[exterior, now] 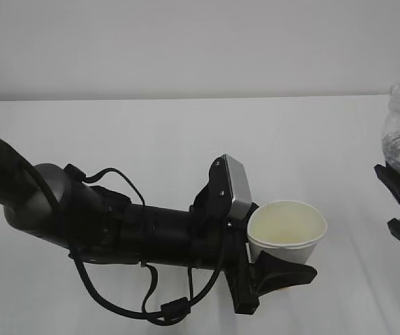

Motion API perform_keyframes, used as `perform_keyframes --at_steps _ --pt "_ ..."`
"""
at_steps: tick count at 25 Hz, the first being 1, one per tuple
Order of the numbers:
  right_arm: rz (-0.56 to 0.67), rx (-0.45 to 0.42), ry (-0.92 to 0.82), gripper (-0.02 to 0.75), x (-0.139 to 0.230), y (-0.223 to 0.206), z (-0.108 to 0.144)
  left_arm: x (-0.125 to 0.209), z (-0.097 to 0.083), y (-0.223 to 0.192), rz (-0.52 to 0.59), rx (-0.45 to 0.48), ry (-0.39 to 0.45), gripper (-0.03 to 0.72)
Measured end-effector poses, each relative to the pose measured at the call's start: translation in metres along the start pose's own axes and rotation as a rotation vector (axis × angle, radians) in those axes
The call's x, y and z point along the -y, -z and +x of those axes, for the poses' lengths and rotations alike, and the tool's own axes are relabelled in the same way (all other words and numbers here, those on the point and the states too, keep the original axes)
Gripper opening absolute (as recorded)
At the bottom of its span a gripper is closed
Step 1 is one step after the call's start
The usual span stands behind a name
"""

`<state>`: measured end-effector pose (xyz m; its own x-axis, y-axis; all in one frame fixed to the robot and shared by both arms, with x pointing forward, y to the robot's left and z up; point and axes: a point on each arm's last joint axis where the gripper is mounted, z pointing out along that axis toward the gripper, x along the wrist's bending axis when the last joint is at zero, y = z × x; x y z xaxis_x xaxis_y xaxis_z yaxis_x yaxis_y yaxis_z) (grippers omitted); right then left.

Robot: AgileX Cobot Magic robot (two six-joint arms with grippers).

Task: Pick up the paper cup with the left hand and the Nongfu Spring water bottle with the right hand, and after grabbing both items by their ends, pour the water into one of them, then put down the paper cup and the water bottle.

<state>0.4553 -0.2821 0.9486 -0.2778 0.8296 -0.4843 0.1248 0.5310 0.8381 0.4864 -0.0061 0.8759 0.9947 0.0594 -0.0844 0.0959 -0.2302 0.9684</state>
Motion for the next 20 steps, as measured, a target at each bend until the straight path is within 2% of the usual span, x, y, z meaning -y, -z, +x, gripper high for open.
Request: perform_keyframes --at_steps 10,20 --pt "0.0 0.0 0.147 0.427 0.0 0.0 0.0 -0.0024 0.0042 -0.0002 -0.027 -0.05 0.037 0.447" --pt "0.0 -0.002 0.259 0.427 0.0 0.0 0.0002 -0.0026 0.0048 -0.0001 -0.03 -0.056 0.041 0.447"
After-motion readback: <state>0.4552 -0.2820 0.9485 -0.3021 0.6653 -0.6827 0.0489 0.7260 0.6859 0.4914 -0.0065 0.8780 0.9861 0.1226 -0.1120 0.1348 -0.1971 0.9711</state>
